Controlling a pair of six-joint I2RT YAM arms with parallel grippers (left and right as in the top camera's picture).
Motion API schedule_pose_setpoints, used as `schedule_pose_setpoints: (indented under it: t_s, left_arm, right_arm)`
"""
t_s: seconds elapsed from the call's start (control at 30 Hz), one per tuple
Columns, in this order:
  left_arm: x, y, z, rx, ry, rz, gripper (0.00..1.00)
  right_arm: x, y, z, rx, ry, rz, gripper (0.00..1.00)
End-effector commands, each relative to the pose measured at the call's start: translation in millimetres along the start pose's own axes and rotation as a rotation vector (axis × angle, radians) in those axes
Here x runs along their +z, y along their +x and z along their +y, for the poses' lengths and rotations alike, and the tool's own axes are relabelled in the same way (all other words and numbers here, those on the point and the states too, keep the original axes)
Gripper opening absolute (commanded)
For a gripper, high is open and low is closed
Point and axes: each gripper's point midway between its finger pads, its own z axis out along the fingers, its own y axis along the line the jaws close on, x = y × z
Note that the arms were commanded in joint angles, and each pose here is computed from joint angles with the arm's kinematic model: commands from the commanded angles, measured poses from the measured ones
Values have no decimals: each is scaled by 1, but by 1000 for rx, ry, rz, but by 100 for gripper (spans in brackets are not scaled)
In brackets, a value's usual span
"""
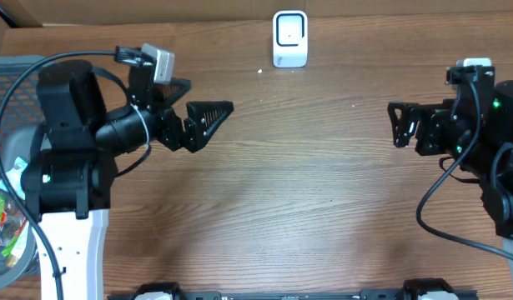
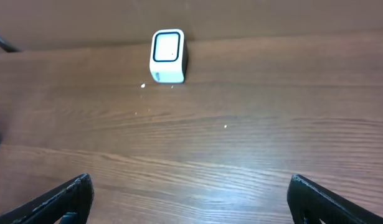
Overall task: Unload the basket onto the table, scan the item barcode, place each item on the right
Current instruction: 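Swing the left gripper over the grey basket and reach down inside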
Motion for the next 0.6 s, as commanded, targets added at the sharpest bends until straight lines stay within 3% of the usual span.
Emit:
schedule_pose_setpoints:
  t_s: [0.0, 0.07, 0.2, 0.33, 0.47, 0.57]
  left_arm:
    - [-3, -10, -36, 18, 203, -20, 100]
    - [-2, -19, -28, 16, 154, -49, 100]
    - [-26, -49, 14, -75, -160, -135, 100]
    - [-114, -72, 69, -183, -723, -228, 100]
    - [-202, -54, 102, -354, -1162, -245, 100]
    - [-254, -20, 121, -611, -1378, -290, 100]
  right_arm:
    - [-8, -11, 8, -18, -39, -38, 100]
    - [-8, -11, 9, -19, -41, -38, 100]
    - [-8, -10, 10, -15, -48, -36, 100]
    - [-8, -10, 10, -14, -49, -33, 100]
    - [-8, -9, 10, -14, -49, -32, 100]
    - [-8, -5, 9, -10, -46, -14, 100]
